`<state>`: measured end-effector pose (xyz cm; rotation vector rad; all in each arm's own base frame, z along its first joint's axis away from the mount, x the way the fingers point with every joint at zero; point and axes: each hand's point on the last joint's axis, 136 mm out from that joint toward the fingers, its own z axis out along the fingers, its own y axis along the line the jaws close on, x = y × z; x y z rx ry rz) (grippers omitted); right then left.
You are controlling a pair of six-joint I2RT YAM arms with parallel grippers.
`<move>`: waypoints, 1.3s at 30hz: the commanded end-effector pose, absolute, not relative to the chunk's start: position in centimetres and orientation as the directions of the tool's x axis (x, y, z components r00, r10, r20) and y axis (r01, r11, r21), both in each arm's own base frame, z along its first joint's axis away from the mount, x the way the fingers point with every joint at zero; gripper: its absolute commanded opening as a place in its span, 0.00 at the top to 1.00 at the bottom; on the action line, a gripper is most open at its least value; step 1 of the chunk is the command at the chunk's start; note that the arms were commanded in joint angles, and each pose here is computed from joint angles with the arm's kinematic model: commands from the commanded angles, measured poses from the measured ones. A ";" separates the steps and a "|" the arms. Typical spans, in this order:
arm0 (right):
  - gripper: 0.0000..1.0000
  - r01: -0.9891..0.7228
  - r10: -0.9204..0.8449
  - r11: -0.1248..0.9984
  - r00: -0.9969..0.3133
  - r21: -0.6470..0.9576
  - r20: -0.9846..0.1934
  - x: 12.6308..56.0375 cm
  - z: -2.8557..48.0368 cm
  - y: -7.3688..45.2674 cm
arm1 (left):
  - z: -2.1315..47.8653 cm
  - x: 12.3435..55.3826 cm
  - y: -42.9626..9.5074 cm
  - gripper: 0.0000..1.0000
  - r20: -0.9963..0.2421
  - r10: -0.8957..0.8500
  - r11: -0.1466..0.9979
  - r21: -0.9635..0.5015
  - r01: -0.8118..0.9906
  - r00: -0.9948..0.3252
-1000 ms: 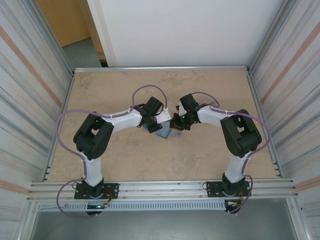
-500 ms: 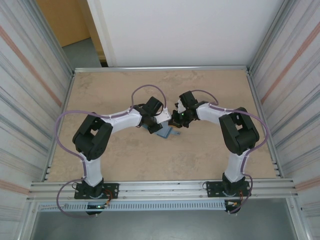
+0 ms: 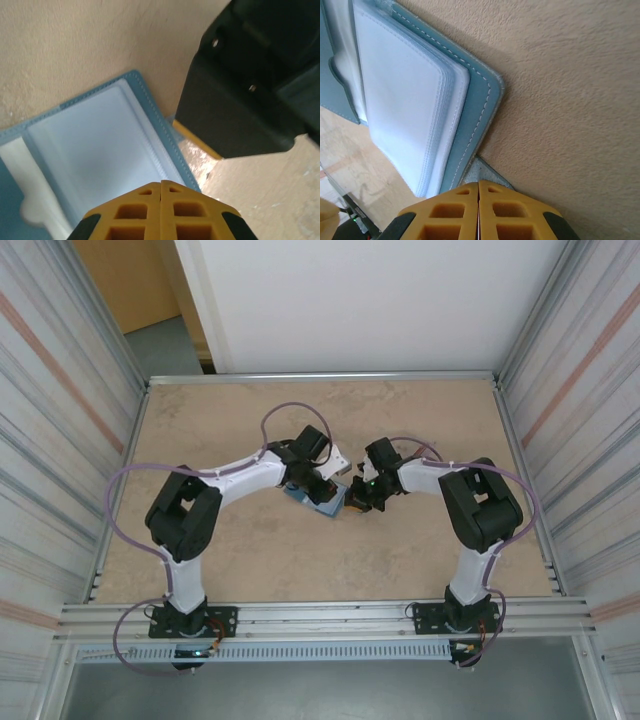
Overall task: Put the credit cards into the card holder
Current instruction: Flip the card slot at the card holder.
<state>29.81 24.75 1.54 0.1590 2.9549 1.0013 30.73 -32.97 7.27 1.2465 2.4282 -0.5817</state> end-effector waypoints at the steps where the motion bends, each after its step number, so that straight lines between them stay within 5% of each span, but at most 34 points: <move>1: 0.92 0.127 0.136 0.810 -0.990 0.572 0.028 29.5 0.6 23.6 | 6.5 30.4 -33.9 1.00 -0.440 0.670 0.542 -0.262 0.799 -0.598; 16: 0.92 0.135 0.141 0.808 -0.989 0.574 0.035 29.3 0.1 23.3 | 0.6 30.7 -30.8 1.00 -0.283 0.717 0.622 -0.155 0.768 -0.637; 39: 0.92 0.081 0.121 0.775 -0.992 0.627 -0.020 31.3 4.3 25.3 | 0.6 33.1 -27.3 1.00 -0.290 0.646 0.694 -0.164 0.702 -0.706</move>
